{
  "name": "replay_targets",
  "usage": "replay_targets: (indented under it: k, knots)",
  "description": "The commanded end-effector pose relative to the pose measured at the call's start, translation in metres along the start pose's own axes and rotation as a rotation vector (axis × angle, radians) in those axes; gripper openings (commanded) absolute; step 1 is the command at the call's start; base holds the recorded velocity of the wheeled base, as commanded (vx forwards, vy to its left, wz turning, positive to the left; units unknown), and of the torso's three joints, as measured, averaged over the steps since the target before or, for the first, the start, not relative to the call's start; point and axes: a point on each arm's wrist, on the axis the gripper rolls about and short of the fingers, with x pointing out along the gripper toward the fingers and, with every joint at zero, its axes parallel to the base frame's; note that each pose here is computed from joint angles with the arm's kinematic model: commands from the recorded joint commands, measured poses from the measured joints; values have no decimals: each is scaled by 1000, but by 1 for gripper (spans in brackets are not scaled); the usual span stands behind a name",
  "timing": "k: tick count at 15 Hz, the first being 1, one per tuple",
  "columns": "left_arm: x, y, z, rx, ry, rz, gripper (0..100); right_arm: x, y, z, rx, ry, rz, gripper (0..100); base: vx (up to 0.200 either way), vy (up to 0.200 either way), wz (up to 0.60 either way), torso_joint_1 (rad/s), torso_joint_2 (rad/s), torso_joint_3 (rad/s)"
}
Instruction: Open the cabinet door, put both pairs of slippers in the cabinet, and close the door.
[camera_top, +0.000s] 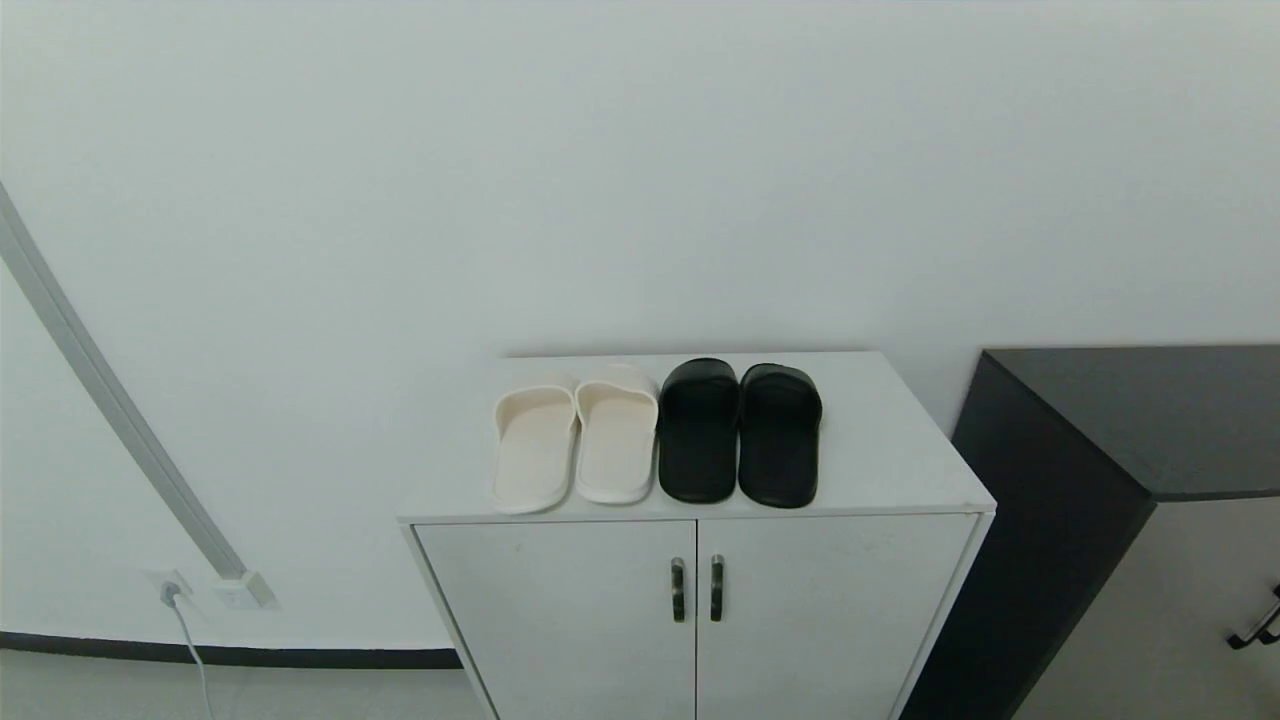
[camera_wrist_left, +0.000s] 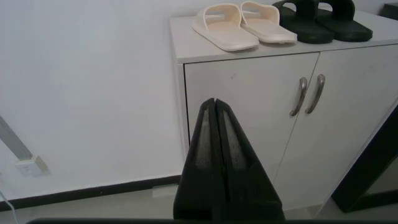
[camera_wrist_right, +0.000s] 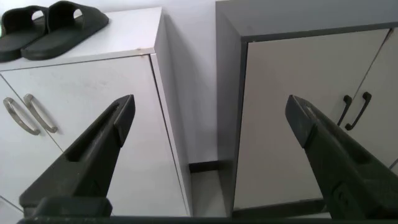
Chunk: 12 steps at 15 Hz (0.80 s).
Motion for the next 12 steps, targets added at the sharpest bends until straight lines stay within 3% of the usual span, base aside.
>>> replay_targets:
  k: [1,5,6,7,9,11,12]
  knots:
    - [0,0,0,0,0,0,0,0,0,0,-1,1,2,100,0,0,0,0,0,0]
    - [0,0,0,0,0,0,0,-1,0,6,-5,-21,1,100,0,0,0,0,0,0]
    - [0,0,0,0,0,0,0,-6,1,47,62,-96,5,100,0,0,0,0,0,0]
    - [0,0,0,0,0,0,0,-2,2,64,84,-42,8,100,0,0,0,0,0,0]
    - [0,0,0,-1,-1,2,0,22,4,52,-13,191,57,100,0,0,0,0,0,0]
    - [0,0,0,-3,-1,2,0,49,8,58,6,299,140,100,0,0,0,0,0,0]
    - [0,0,0,-3,2,2,0,52,9,59,7,308,147,100,0,0,0,0,0,0]
